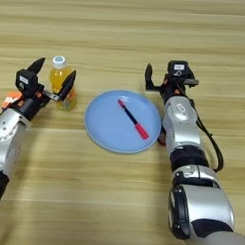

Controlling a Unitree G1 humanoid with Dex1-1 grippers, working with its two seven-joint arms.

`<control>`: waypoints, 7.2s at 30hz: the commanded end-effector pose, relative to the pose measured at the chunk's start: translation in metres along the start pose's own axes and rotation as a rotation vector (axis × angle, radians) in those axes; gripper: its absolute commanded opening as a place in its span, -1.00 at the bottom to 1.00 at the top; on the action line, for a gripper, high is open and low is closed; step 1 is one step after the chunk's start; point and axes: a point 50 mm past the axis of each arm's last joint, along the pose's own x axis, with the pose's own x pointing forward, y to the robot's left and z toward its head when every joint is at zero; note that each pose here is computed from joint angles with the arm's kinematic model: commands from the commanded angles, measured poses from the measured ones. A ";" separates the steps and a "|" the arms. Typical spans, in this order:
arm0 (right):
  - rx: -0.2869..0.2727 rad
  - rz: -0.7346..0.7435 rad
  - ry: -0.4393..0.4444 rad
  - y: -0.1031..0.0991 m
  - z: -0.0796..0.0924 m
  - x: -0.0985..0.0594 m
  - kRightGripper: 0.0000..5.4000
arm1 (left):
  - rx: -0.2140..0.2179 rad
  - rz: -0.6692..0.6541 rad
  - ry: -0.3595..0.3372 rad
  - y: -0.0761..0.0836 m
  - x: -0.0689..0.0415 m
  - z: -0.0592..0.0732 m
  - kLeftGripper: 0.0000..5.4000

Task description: Move the objects on the table

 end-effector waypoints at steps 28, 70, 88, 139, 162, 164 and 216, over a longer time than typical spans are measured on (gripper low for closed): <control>0.003 0.003 -0.024 0.007 0.008 0.005 1.00 | 0.140 0.222 0.017 0.038 -0.043 0.035 0.99; 0.005 0.004 -0.029 0.008 0.009 0.005 1.00 | 0.109 0.353 0.282 0.054 -0.057 -0.027 0.99; 0.006 0.001 -0.031 0.008 0.009 0.005 1.00 | 0.098 0.379 0.298 0.058 -0.058 -0.031 0.99; -0.205 0.368 -0.073 0.035 0.024 -0.065 1.00 | 0.130 0.263 0.174 0.045 -0.050 0.020 0.21; -0.105 0.934 0.099 0.106 0.018 -0.120 1.00 | 0.085 0.091 0.227 0.024 -0.052 0.015 0.21; -0.105 0.959 0.101 0.112 0.016 -0.122 1.00 | 0.078 0.068 0.230 0.020 -0.053 0.015 0.21; -0.160 0.944 0.045 0.149 -0.005 -0.109 1.00 | -0.044 -0.158 0.266 -0.041 -0.054 0.001 0.21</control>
